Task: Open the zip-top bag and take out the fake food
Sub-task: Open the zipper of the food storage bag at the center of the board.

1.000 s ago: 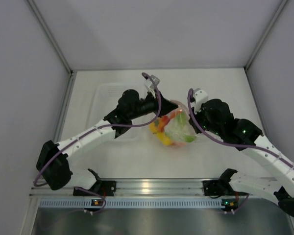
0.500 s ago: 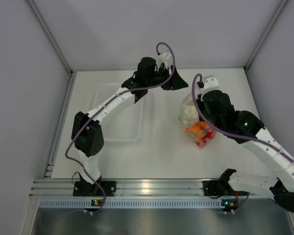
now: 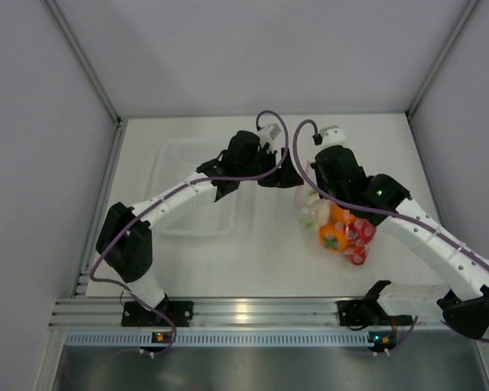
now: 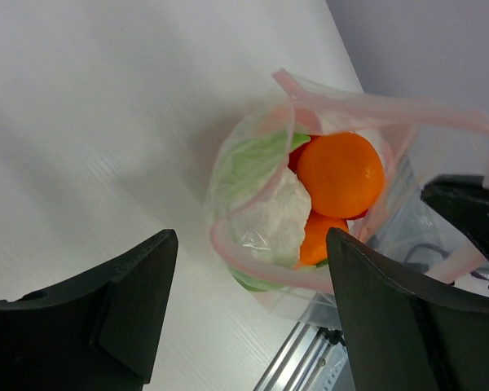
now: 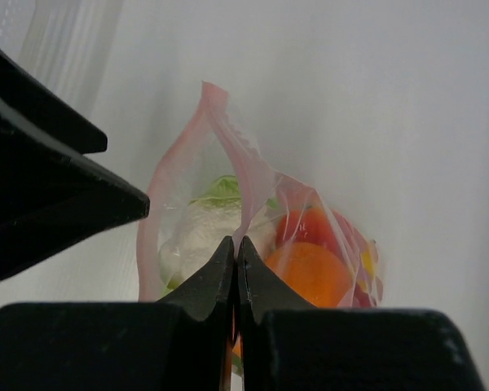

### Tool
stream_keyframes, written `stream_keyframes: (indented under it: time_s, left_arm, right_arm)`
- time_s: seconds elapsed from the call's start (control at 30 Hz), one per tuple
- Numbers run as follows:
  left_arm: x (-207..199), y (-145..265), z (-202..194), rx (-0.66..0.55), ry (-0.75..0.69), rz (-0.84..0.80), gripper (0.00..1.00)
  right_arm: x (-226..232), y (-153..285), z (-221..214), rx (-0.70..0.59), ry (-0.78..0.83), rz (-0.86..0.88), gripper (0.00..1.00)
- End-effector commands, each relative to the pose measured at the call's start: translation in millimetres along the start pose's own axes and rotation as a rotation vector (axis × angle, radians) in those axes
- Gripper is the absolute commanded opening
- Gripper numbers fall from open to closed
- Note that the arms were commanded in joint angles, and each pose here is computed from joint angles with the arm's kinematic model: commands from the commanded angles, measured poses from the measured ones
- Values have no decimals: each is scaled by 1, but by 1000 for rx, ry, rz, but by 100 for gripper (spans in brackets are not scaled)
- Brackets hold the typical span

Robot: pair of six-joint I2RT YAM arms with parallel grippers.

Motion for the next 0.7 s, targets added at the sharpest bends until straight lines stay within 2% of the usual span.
stream_keyframes:
  time_s: [0.0,0.07,0.17,0.4,0.47,0.63,0.67]
  left_arm:
    - [-6,15,0,-69,-58,15,80]
    - [-2,10,-16,-15,-32,-36,80]
    - [-5,5,-20,-23,-19,-120,80]
    - [16,-16,-26,-32,46,-34,78]
    - [16,-23,-28,-20,75,-60,71]
    - [15,-37,-34,22,116,-95,61]
    - [15,-39,-34,21,119,-91,53]
  right_arm:
    - [-2,0,19,-99,-85,16,0]
    - [-1,-2,17,-102,-99,41,0]
    - [-3,-6,13,-100,-110,48,0]
    - [3,3,15,-146,-125,145,0]
    - [3,4,15,-148,-120,151,0]
    - [3,4,15,-162,-124,162,0]
    - [4,3,14,-160,-121,163,0]
Point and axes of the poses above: each gripper's point midway between its finger pads, its own y axis back along the fingers, its own x axis along the line the jaws close on, z = x × y, the point moved 6 cm from there along y, back along the fingers, and after that the axes turned 5 degrees about y, right-handed, at the moved point
